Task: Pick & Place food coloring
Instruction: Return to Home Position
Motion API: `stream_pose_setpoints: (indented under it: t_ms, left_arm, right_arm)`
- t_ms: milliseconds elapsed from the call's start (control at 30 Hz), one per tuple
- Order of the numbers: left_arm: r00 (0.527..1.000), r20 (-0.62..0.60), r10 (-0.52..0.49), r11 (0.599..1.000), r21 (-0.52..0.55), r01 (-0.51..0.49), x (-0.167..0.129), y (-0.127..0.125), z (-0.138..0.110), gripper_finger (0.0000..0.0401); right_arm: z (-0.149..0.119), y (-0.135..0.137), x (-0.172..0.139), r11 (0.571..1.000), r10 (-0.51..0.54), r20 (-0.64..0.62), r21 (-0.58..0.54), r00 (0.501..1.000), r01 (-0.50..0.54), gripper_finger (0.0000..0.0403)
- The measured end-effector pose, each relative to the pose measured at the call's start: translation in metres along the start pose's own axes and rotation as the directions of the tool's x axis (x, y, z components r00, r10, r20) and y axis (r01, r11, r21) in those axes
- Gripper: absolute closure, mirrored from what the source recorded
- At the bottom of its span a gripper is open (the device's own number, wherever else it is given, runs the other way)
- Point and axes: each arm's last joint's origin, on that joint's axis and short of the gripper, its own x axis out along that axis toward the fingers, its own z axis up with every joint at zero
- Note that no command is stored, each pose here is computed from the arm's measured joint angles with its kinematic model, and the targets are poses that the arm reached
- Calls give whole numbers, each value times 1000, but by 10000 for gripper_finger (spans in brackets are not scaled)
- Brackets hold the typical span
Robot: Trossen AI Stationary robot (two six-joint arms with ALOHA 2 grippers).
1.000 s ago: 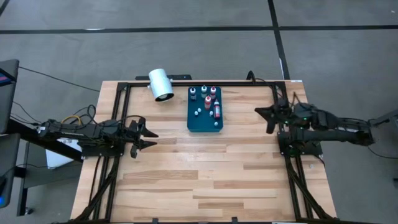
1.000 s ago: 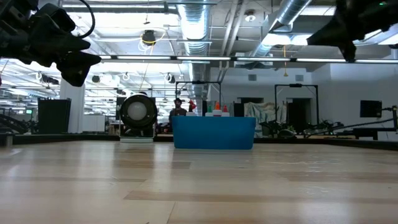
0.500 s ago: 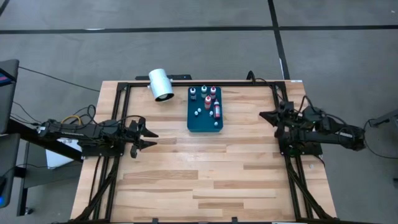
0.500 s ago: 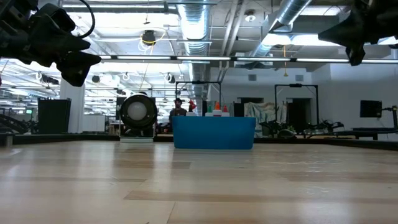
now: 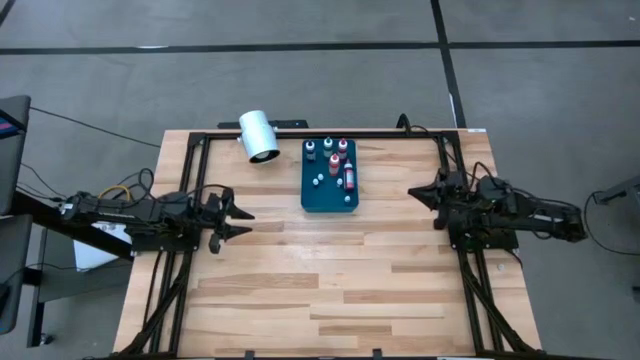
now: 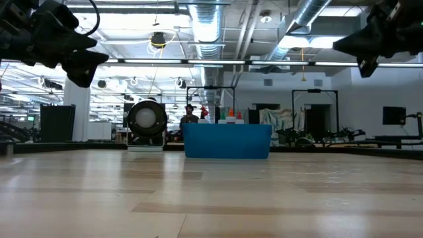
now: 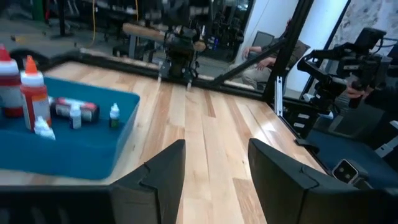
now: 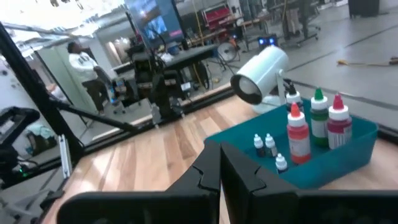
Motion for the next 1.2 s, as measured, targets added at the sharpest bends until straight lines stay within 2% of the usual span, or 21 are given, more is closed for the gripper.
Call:
stream_pose_setpoints:
  t_ms: [167, 367, 767, 967, 1200]
  left_arm:
    - [1000, 23, 1, 999, 41, -2, 0, 0, 2, 234]
    - [1000, 30, 0, 996, 84, -3, -1, 0, 3, 234]
    - [999, 47, -6, 981, 195, -3, -2, -1, 4, 234]
    - [988, 147, -55, 966, 259, 16, -3, -4, 14, 234]
    - [986, 133, -97, 968, 242, 63, -3, -5, 14, 234]
  right_arm:
    - [-17, -4, 7, 1000, -3, -15, -1, 1000, 3, 403]
    - [-22, -5, 9, 1000, -3, -31, -2, 1000, 3, 403]
    - [-22, -5, 9, 998, -1, -27, -56, 1000, 0, 403]
    - [-18, -4, 9, 995, 7, 12, -103, 1000, -5, 403]
    - [-19, -5, 9, 995, 5, 6, -97, 1000, -4, 403]
